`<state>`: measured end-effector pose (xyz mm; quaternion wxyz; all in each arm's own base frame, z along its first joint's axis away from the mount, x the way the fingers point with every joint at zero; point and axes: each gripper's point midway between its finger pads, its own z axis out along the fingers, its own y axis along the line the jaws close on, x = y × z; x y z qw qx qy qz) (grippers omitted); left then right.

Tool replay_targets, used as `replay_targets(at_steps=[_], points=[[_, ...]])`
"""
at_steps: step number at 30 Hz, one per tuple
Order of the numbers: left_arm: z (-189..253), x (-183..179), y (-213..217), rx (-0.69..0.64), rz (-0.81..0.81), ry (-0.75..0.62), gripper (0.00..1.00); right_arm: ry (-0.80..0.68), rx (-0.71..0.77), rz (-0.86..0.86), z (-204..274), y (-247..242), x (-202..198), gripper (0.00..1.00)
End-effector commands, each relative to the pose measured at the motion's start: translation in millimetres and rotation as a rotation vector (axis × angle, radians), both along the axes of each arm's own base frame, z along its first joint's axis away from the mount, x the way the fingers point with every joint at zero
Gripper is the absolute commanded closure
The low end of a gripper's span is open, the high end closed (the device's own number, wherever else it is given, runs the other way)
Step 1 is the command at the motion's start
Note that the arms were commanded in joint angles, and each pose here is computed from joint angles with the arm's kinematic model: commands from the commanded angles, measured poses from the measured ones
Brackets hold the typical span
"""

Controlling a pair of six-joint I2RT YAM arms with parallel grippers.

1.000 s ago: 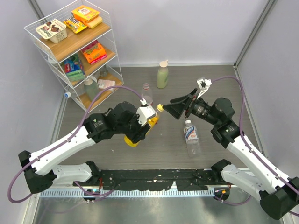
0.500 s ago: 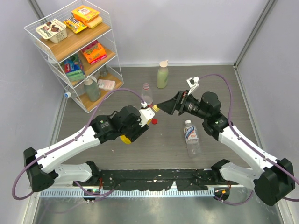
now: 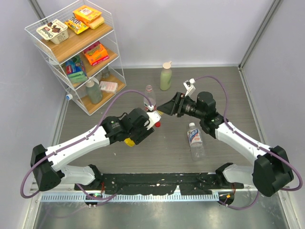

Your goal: Unscrew the bottle caps

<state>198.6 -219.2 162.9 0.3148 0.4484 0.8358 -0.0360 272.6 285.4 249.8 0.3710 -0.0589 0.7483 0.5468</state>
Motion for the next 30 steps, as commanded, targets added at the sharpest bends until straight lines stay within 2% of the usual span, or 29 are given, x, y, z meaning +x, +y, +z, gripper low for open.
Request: replay_targets(at_steps=[1,8,12,18,20,30], points=[[10,7,-4,-0.023,0.014,-0.043,0.94,-0.053,0.048,0.036,19,6,-2,0.33],[6,7,-3,-0.012,0.018,-0.037,0.94,-0.02,0.064,0.054,12,9,-4,0.51],[8,7,-3,-0.016,0.021,-0.041,0.94,-0.011,0.075,0.067,12,11,-5,0.72],[10,8,-2,-0.018,0.024,-0.045,0.95,-0.028,0.078,0.074,17,10,-9,0.95],[10,7,-2,-0.017,0.026,-0.044,0.95,-0.042,0.08,0.072,21,8,-10,0.98],[24,2,-10,-0.07,0.001,-0.021,0.99,-0.117,0.084,0.095,32,5,-20,0.98]])
